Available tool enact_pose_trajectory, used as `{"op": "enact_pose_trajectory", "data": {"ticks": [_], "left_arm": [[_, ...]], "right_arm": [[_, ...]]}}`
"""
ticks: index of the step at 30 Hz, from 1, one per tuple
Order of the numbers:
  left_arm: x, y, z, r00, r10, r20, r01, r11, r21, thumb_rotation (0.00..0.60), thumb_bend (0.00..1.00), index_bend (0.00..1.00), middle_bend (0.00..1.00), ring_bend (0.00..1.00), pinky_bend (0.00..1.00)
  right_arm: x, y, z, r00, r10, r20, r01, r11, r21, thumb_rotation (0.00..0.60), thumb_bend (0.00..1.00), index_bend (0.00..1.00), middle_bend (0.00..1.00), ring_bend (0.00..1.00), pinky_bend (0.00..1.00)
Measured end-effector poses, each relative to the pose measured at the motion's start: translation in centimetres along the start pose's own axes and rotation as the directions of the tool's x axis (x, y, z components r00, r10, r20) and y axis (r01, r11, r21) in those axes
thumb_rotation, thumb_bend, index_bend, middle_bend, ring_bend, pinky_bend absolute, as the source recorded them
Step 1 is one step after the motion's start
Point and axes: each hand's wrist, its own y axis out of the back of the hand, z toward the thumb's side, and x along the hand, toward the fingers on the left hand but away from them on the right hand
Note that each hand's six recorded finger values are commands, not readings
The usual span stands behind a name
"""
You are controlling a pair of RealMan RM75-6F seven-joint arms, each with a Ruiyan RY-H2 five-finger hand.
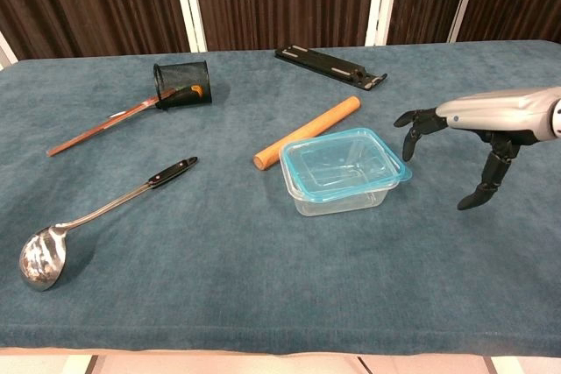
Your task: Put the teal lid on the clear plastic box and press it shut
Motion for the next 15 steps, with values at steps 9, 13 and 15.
{"op": "enact_pose_trajectory", "data": {"ticks": [9,13,15], "left_arm": [[-0.04,0.05,0.00,1.000,0.002,0.000,-0.002,1.000,-0.001,0.600,0.41,0.00,0.00,0.00,0.01],[-0.05,0.08,-0.01,1.000,0.003,0.000,-0.003,1.000,-0.002,0.600,0.41,0.00,0.00,0.00,0.01],[-0.05,0.08,0.01,1.000,0.003,0.001,-0.003,1.000,-0.003,0.600,0.41,0.00,0.00,0.00,0.01]], "right_arm": [[0.19,-0.15,0.73,1.000,0.007,-0.021,-0.007,1.000,0.008,0.600,0.30,0.39,0.00,0.00,0.06],[0.27,-0.23,0.94,1.000,0.011,-0.026,-0.011,1.000,0.013,0.600,0.30,0.39,0.00,0.00,0.06],[0.29,-0.26,1.06,0.999,0.013,-0.029,-0.013,1.000,0.013,0.600,0.29,0.39,0.00,0.00,0.06]]}}
